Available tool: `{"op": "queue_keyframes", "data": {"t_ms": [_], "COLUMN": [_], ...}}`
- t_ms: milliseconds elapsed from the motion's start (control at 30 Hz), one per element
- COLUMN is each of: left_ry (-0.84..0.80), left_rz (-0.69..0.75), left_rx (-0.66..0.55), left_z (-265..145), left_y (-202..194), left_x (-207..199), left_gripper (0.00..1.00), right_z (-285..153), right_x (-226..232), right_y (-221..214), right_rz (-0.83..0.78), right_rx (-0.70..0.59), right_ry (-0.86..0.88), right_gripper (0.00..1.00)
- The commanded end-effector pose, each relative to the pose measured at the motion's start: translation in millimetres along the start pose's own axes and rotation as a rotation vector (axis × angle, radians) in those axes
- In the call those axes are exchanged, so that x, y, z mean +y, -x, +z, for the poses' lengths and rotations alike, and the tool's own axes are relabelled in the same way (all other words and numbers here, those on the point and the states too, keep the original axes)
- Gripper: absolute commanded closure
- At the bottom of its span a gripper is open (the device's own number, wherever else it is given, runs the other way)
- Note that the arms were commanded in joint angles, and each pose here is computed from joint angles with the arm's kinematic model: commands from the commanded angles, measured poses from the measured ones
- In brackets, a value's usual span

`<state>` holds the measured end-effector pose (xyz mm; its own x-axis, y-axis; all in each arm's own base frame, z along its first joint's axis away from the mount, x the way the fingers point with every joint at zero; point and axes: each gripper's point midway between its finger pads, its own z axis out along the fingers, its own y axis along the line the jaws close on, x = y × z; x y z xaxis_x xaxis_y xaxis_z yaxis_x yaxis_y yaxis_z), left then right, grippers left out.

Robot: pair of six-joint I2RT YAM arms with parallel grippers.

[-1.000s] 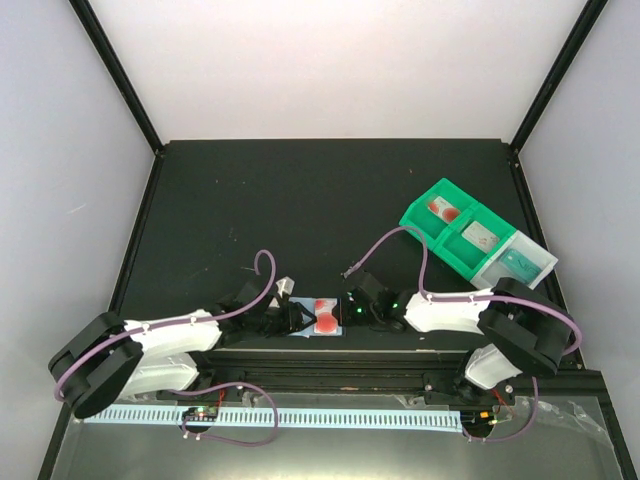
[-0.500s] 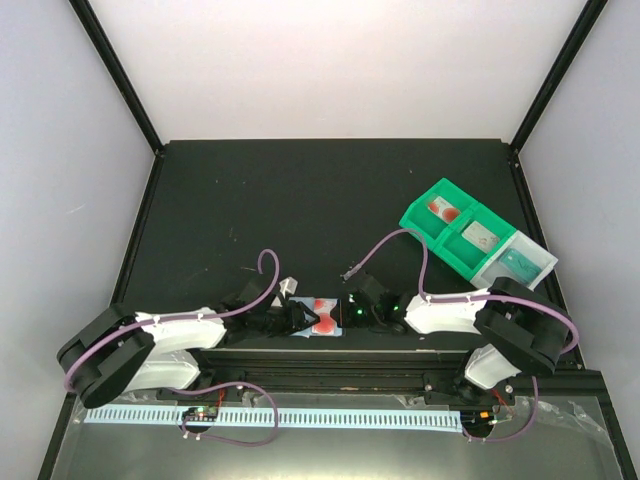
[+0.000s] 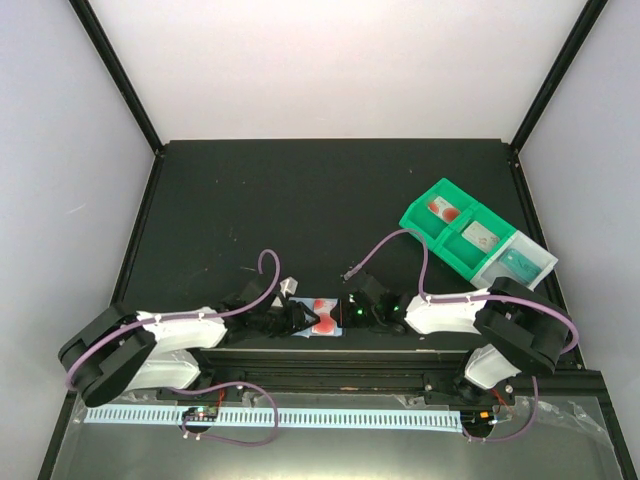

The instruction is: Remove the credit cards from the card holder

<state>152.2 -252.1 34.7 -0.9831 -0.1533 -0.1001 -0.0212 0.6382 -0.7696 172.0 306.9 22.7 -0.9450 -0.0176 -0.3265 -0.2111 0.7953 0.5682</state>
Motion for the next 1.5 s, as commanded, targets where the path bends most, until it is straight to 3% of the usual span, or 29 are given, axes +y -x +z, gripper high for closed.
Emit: {"op": "queue_keyframes", "data": {"t_ms": [0, 100, 300, 567, 967, 1233, 1467], "left_ry": [-0.032, -0.031, -0.021, -0.013, 0.045, 0.098, -0.004], "left_rz": [0.009, 0.007, 0.016, 0.011, 0.006, 0.0, 0.025], "left_rx": [0.008, 0.009, 0.013, 0.023, -0.032, -0.148, -0.266], "left_z": [4.8, 6.2, 8.3, 10.5, -8.4, -33.2, -61.1], "left_y": [3.1, 3.1, 4.8, 1.9, -1.9, 5.2, 17.9], "left_x": [-12.3, -12.0, -12.9, -7.4, 12.2, 24.9, -1.0], "left_gripper": [0.54, 0.57, 0.7, 0.98, 0.98, 0.98, 0.98], "right_z": [3.6, 3.4, 2.6, 1.3, 0.0, -7.0, -35.9], "right_x": [-17.1, -17.7, -17.8, -20.1, -26.3, -23.8, 27.0], "right_y": [-12.3, -12.9, -12.4, -12.3, -11.6, -5.7, 14.8], "right_rz": [0.004, 0.007, 0.012, 0.013, 0.006, -0.015, -0.066], "right_rx": [0.031, 0.032, 0.027, 0.025, 0.02, 0.002, -0.081], "right_ry": [-0.048, -0.049, -0.049, -0.061, -0.096, -0.109, 0.1], "right_gripper": [0.91, 0.92, 0.91, 0.91, 0.91, 0.91, 0.84]}}
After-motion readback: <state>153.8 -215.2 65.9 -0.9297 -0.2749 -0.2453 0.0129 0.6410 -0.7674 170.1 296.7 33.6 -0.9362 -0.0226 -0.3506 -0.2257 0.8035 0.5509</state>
